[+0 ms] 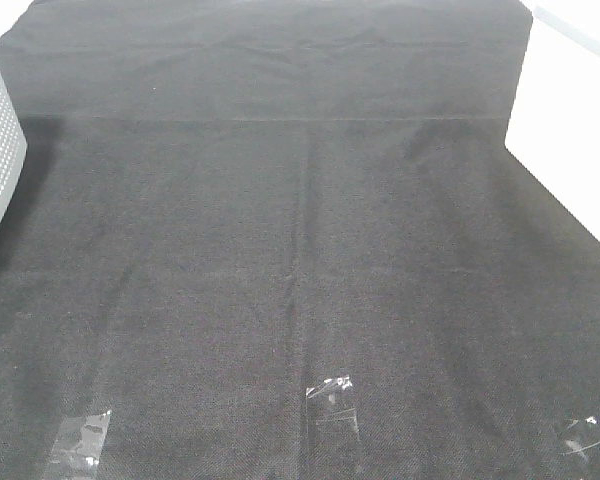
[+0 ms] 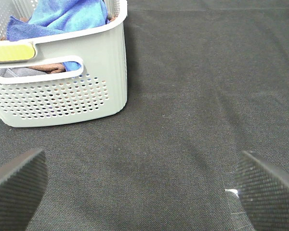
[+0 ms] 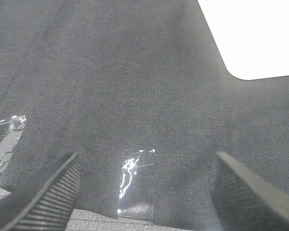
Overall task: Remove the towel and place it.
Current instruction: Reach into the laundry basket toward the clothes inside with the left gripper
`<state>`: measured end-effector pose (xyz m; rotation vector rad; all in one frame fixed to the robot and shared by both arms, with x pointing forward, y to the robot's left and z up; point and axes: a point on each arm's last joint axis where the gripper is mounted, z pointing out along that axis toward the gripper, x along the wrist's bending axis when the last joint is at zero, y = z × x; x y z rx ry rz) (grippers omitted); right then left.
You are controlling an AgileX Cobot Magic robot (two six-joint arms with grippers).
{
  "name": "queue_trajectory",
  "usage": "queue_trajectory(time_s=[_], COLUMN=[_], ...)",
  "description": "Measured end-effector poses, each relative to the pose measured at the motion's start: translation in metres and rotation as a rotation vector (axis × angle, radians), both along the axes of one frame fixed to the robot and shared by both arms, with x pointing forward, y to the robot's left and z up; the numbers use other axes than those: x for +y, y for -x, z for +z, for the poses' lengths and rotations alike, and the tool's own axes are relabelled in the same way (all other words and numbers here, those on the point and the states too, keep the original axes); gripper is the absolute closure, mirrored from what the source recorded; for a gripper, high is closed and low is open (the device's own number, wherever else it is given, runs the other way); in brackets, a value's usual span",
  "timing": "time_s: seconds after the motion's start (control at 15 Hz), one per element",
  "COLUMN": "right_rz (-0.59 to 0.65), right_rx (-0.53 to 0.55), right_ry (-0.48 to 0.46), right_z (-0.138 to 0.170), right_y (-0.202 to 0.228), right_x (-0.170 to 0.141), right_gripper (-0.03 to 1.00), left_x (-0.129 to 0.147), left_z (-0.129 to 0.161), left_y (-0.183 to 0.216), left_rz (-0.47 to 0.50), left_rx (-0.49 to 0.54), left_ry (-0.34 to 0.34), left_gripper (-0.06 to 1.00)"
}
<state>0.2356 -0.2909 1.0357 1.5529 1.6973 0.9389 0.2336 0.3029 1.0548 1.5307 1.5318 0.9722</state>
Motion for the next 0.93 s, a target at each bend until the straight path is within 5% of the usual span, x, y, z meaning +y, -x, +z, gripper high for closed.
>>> queue_trajectory(time_s=[0.93], right_rz=[0.0], right_rx=[0.0], right_ry=[0.0], right_z=[0.0], right_y=[0.0], right_x=[0.0], right_gripper=[0.25], left_x=[-0.0005], left_z=[0.0], left_y=[0.0], left_rz=[-0.008], left_rx=[0.0], left_ry=[-0.004], left_gripper=[-0.05])
